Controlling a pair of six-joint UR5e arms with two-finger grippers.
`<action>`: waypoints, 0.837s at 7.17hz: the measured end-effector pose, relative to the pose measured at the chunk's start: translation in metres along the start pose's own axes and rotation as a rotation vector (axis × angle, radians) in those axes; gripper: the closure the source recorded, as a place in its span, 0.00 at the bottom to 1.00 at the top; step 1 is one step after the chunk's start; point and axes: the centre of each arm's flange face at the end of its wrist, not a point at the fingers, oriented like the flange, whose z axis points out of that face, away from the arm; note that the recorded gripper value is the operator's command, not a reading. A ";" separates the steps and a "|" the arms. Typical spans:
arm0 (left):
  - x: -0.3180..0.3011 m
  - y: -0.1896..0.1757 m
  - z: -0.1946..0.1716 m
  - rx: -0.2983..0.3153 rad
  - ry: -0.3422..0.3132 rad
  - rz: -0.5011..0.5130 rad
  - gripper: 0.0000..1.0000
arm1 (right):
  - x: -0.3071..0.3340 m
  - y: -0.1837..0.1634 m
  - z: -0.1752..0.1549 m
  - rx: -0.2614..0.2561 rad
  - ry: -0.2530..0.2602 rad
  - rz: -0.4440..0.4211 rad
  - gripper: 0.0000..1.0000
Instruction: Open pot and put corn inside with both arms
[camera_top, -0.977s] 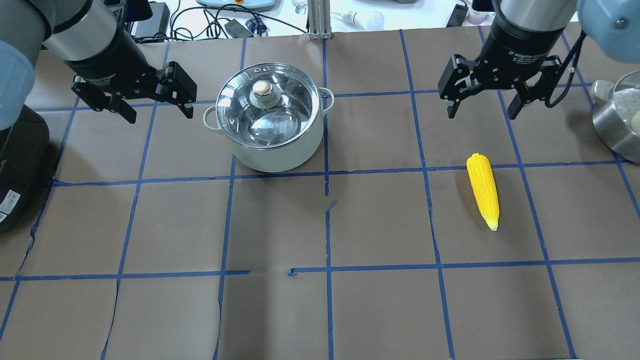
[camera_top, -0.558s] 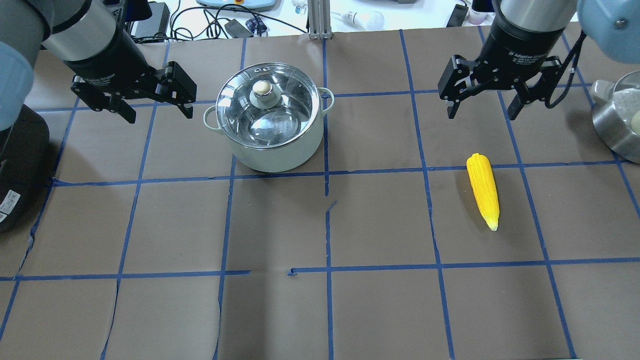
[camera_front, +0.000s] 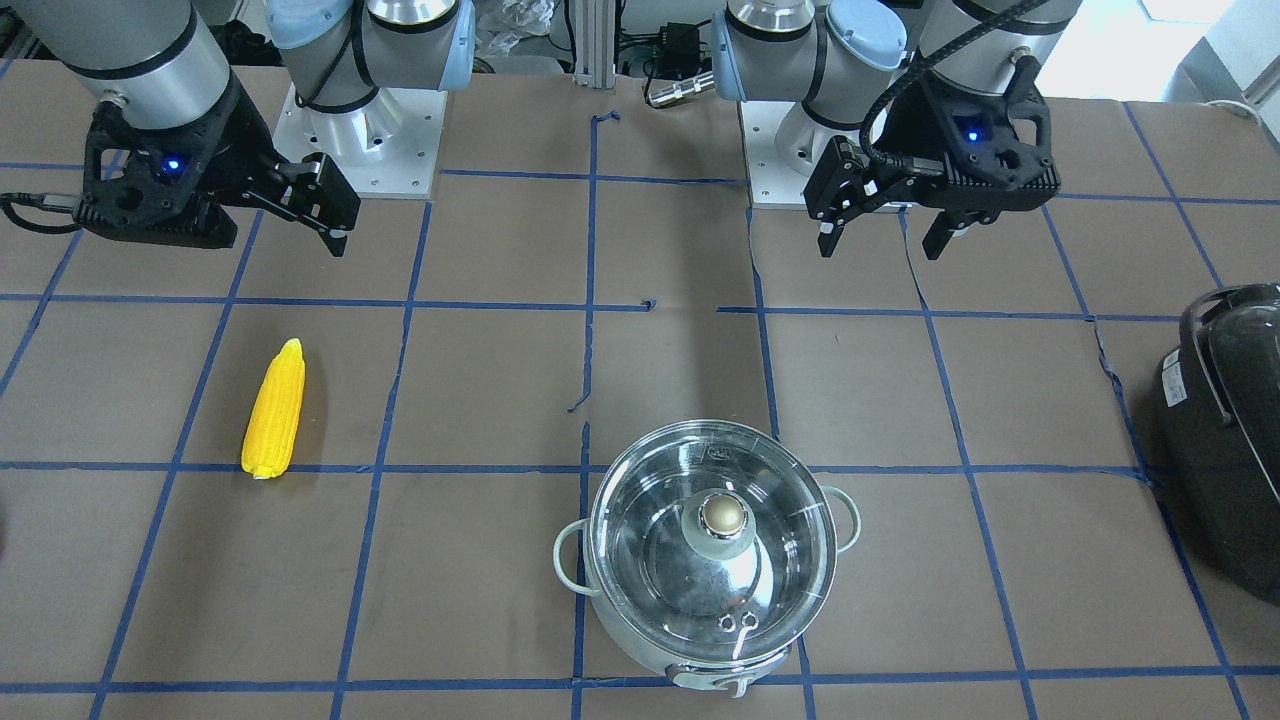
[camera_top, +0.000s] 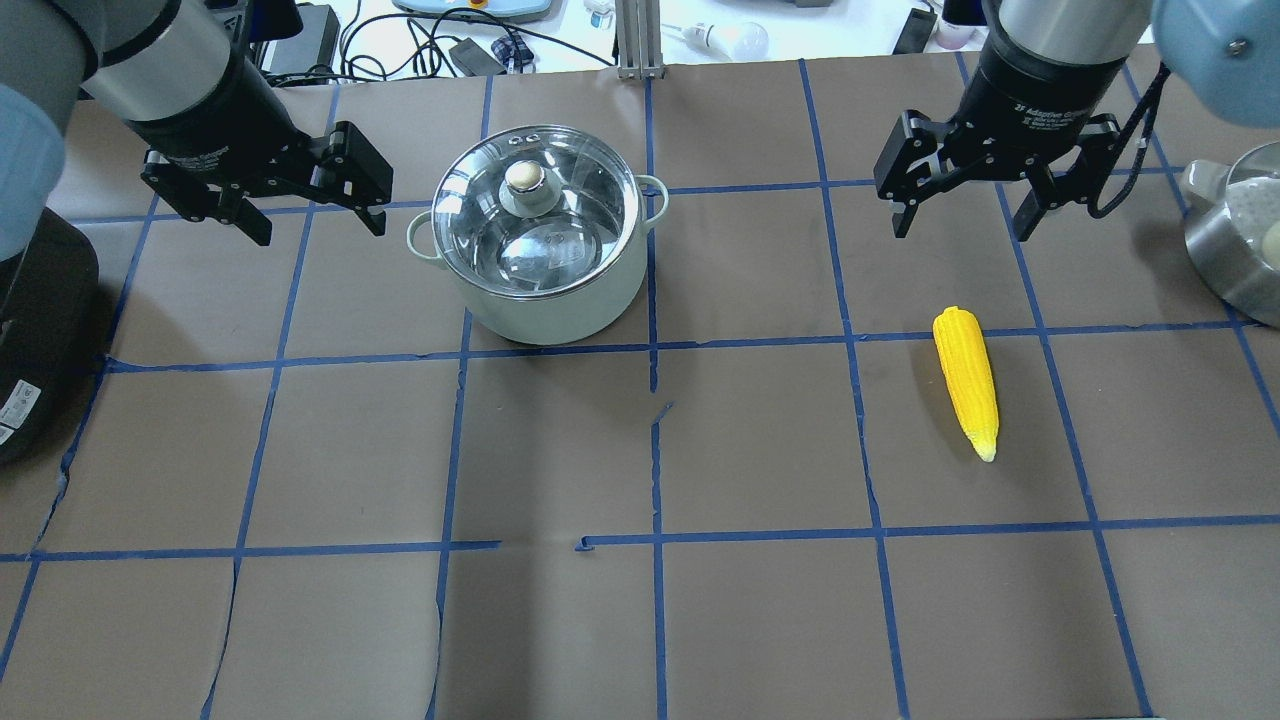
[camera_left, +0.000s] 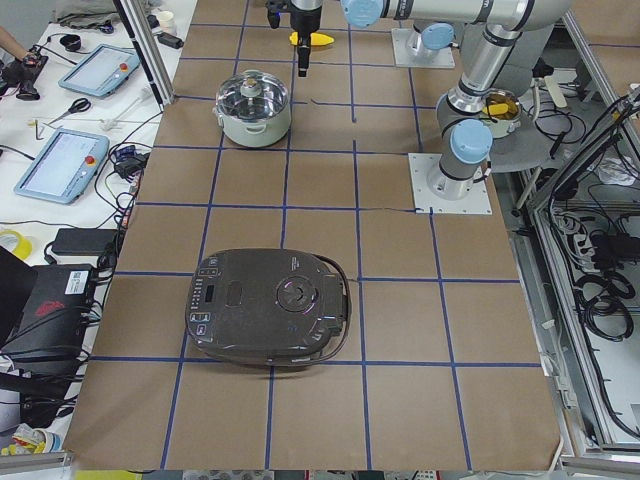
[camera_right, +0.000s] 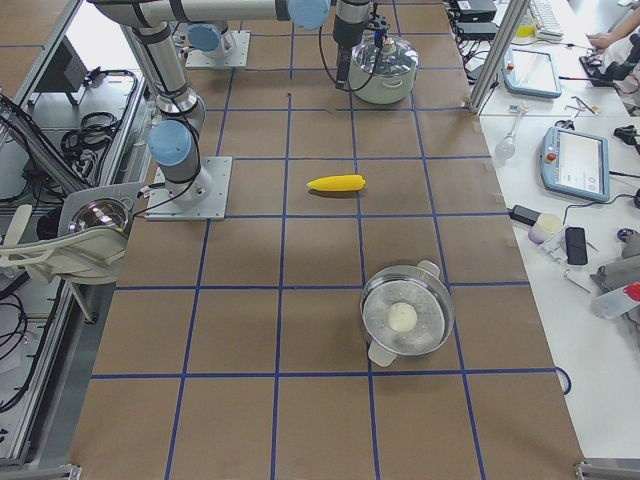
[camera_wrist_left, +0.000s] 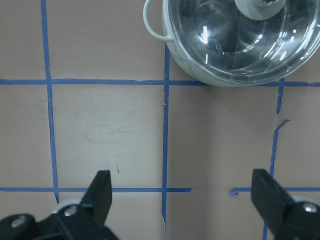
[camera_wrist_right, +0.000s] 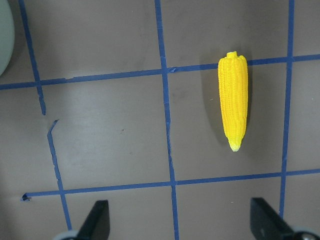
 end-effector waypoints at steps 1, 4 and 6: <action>0.000 0.000 -0.001 0.002 0.001 0.000 0.00 | 0.000 0.000 0.000 0.000 0.000 -0.001 0.00; 0.000 0.000 -0.001 0.006 0.002 0.001 0.00 | 0.000 0.000 0.000 0.002 0.004 -0.002 0.00; 0.000 -0.001 -0.002 0.008 0.004 0.000 0.00 | 0.000 0.000 0.000 0.002 0.005 -0.002 0.00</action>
